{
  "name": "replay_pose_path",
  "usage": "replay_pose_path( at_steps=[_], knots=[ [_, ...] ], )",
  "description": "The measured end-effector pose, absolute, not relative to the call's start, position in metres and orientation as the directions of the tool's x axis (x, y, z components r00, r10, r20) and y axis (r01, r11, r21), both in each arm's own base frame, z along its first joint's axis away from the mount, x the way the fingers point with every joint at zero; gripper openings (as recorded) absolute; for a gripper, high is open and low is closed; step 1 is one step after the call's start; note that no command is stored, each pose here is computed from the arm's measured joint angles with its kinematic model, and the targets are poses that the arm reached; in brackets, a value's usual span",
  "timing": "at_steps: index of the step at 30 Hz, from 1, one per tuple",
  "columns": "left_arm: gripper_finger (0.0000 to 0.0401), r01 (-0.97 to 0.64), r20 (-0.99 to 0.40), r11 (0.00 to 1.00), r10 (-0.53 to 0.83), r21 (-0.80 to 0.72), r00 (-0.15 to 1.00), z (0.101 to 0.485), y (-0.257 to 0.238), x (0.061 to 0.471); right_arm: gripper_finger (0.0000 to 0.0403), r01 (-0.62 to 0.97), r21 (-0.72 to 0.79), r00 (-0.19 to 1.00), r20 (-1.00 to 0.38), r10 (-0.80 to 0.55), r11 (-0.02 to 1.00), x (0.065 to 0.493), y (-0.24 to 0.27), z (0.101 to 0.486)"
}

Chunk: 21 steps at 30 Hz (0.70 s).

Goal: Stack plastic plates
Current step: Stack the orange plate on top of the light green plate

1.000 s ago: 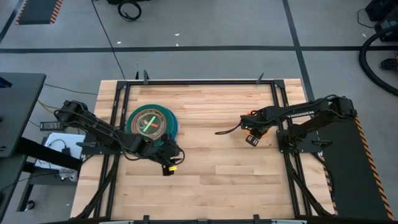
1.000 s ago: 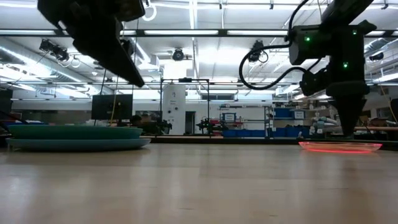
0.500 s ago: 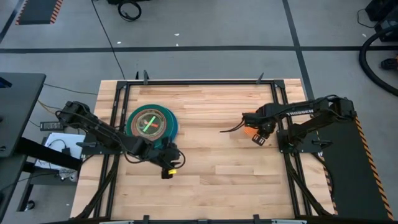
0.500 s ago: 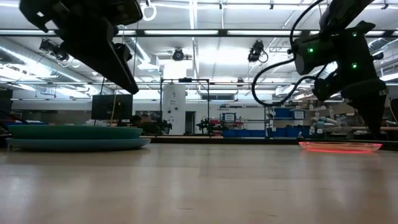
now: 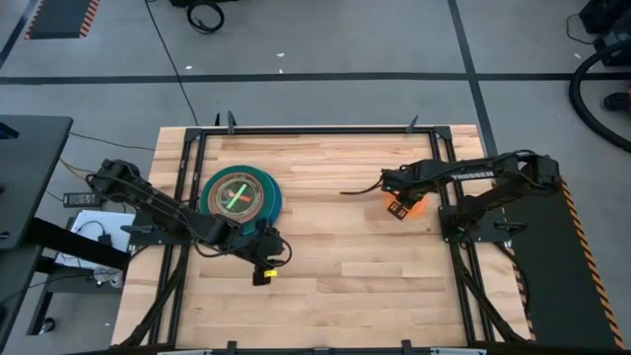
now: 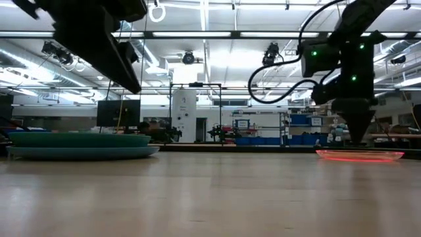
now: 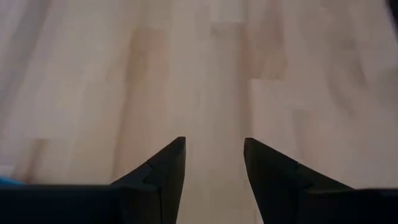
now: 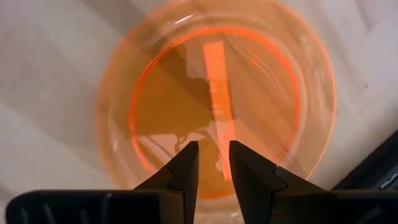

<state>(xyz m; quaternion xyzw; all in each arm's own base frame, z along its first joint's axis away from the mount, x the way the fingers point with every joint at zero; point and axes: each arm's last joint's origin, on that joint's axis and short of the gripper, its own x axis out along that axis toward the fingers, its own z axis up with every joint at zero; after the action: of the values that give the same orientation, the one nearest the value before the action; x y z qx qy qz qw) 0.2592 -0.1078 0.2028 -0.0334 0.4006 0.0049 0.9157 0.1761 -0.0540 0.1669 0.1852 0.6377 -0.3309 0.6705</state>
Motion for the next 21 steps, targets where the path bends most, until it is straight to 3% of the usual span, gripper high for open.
replay_pose_path(
  at_steps=[6, 10, 16, 19, 21],
  knots=[
    [0.0172, 0.003, -0.724, 0.997, -0.054, -0.072, 0.688, 0.208, -0.116, 0.254, 0.01, 0.689, -0.172, -0.024, -0.976, -0.215, 0.704, 0.191, -0.063, 0.15],
    [0.0172, 0.004, -0.728, 0.998, -0.053, -0.069, 0.684, 0.207, -0.116, 0.253, 0.01, 0.667, -0.11, 0.057, -0.979, -0.197, 0.737, 0.206, -0.067, 0.139],
    [0.0172, 0.003, -0.726, 0.998, -0.051, -0.067, 0.685, 0.207, -0.115, 0.254, 0.01, 0.551, 0.194, 0.399, -0.915, -0.052, 0.811, 0.24, -0.062, 0.14],
    [0.0172, 0.018, -0.715, 0.999, -0.045, -0.045, 0.698, 0.208, -0.112, 0.257, 0.01, 0.332, 0.396, 0.662, -0.745, 0.088, 0.856, 0.262, -0.054, 0.161],
    [0.0172, 0.031, -0.705, 0.999, -0.038, -0.023, 0.708, 0.209, -0.11, 0.259, 0.01, 0.228, 0.45, 0.746, -0.65, 0.143, 0.863, 0.267, -0.049, 0.175]
  ],
)
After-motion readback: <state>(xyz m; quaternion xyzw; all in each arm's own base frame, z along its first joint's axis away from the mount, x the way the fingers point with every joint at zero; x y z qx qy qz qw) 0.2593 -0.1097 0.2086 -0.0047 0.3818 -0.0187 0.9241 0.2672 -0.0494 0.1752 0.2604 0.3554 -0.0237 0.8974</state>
